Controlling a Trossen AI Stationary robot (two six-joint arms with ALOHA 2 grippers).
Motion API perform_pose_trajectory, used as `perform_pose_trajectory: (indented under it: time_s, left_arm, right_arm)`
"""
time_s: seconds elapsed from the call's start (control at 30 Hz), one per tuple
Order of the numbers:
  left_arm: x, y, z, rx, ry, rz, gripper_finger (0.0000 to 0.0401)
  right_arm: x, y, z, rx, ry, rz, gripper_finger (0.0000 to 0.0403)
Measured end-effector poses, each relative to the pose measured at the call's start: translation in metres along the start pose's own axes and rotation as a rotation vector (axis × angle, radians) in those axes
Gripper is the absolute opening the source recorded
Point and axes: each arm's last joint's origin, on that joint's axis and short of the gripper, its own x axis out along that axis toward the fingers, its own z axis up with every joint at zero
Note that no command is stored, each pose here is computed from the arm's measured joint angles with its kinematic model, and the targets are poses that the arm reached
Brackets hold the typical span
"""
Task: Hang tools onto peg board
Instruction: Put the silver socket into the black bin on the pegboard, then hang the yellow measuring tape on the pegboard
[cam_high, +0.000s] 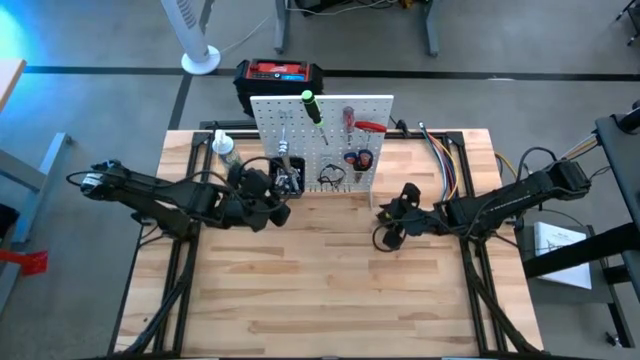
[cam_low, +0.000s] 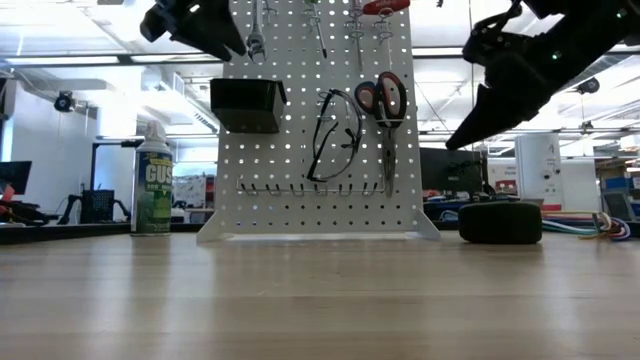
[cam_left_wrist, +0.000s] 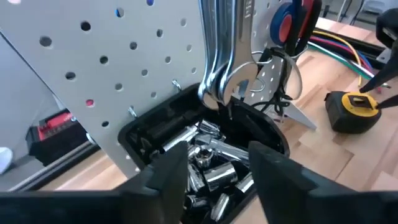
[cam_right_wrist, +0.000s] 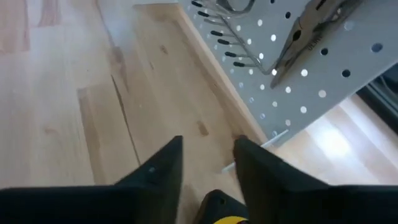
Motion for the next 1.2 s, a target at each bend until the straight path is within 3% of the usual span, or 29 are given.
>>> perform_pose_trajectory:
  time_s: [0.2,0.37,0.53,0.63,0.8,1.0,1.2]
  left_arm:
    - [-0.001,0.0,0.0,0.015,-0.01,0.005,0.0217]
    - [-0.02,-0.017,-0.018,0.215,-0.077,-0.006,0.0238]
    - [-0.041,-0.03,-0.044,0.264,-0.123,-0.061,0.0241]
    - [-0.054,-0.036,-0.061,0.239,-0.126,-0.122,0.0242]
    - [-0.073,-0.045,-0.084,0.211,-0.129,-0.206,0.0242]
    - [-0.077,-0.053,-0.116,0.227,-0.208,-0.175,0.0242]
    - [-0.067,-0.063,-0.135,0.243,-0.207,-0.143,0.0242]
  right_arm:
    - [0.002,-0.01,0.001,-0.021,0.071,-0.054,0.023]
    - [0.007,-0.037,-0.013,0.143,0.301,-0.172,0.0317]
    - [0.016,-0.049,-0.02,0.259,0.382,-0.074,0.038]
    - [0.018,-0.047,-0.017,0.296,0.389,0.02,0.0394]
    - [0.016,-0.044,-0.014,0.359,0.399,0.042,0.0385]
    - [0.027,-0.041,-0.028,0.401,0.481,-0.016,0.0369]
    - [0.048,-0.033,-0.035,0.347,0.563,-0.025,0.0395]
